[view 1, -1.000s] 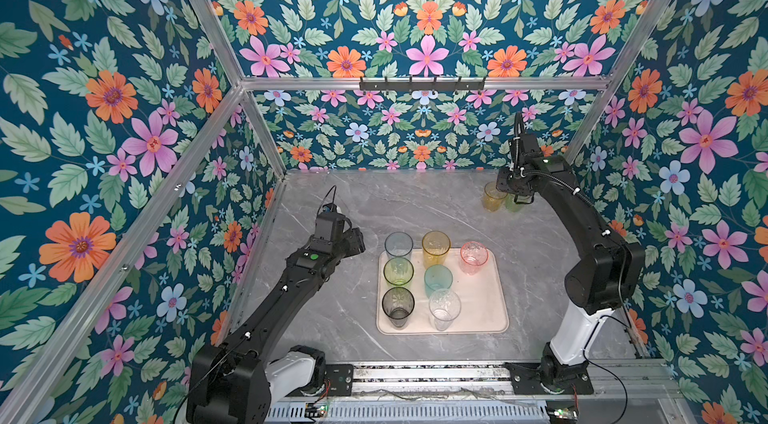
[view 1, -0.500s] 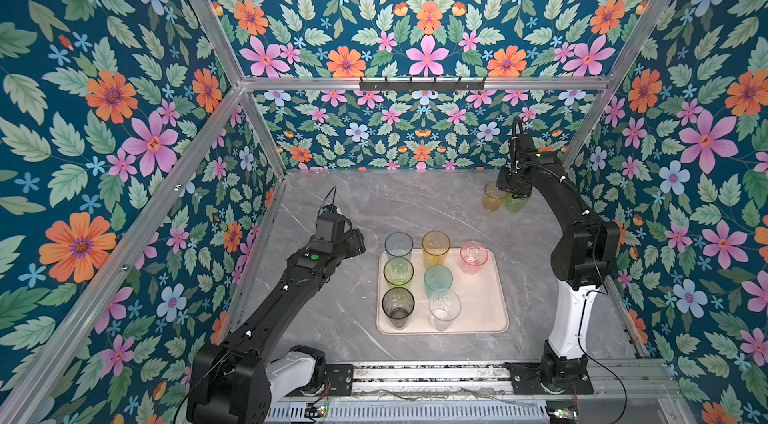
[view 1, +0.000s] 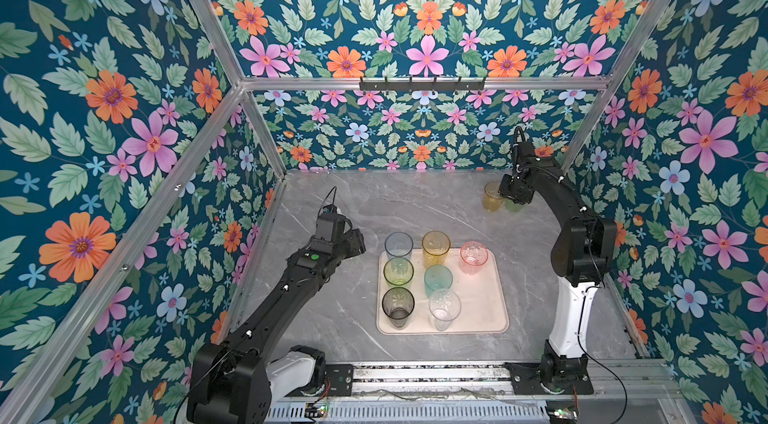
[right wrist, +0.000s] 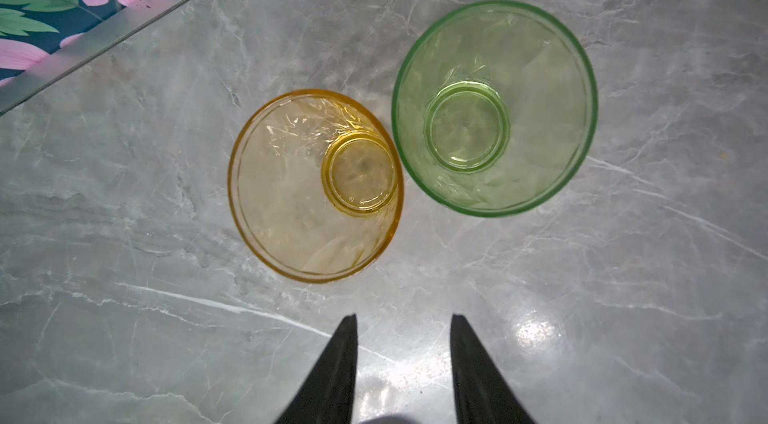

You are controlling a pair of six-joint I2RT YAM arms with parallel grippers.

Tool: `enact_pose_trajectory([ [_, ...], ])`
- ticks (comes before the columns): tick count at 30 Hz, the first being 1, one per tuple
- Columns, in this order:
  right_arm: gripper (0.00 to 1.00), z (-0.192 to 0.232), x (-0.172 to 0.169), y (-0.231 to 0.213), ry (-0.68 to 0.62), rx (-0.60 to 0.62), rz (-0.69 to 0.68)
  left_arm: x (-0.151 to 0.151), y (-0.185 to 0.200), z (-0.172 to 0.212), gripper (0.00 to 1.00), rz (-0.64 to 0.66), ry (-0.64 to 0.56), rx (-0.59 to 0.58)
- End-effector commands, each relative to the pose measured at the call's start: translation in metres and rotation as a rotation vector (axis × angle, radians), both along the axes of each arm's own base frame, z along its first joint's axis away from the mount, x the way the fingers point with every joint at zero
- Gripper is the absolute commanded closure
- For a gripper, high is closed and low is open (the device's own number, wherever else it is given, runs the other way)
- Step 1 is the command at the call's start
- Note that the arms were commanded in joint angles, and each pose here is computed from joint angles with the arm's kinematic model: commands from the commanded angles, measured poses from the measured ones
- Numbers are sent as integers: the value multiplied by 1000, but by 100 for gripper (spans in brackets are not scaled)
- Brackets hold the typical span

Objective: Place the glasses into the tray
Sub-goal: 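Lower the open right gripper over the yellow glass rim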

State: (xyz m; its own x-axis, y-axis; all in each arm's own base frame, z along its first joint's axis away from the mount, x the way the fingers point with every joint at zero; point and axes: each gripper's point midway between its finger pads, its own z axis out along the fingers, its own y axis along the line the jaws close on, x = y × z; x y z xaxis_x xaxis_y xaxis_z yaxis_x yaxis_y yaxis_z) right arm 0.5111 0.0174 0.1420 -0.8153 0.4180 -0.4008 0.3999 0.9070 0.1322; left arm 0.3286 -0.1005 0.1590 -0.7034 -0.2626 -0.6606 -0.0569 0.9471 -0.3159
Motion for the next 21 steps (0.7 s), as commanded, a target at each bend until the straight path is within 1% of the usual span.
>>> enact_pose_trajectory([
  [1, 61, -4, 3, 2, 0, 18, -8, 4, 0, 7, 29, 1, -23, -1],
  [21, 59, -15, 17, 2, 8, 36, -17, 3, 4, 14, 29, 10, -30, 20],
])
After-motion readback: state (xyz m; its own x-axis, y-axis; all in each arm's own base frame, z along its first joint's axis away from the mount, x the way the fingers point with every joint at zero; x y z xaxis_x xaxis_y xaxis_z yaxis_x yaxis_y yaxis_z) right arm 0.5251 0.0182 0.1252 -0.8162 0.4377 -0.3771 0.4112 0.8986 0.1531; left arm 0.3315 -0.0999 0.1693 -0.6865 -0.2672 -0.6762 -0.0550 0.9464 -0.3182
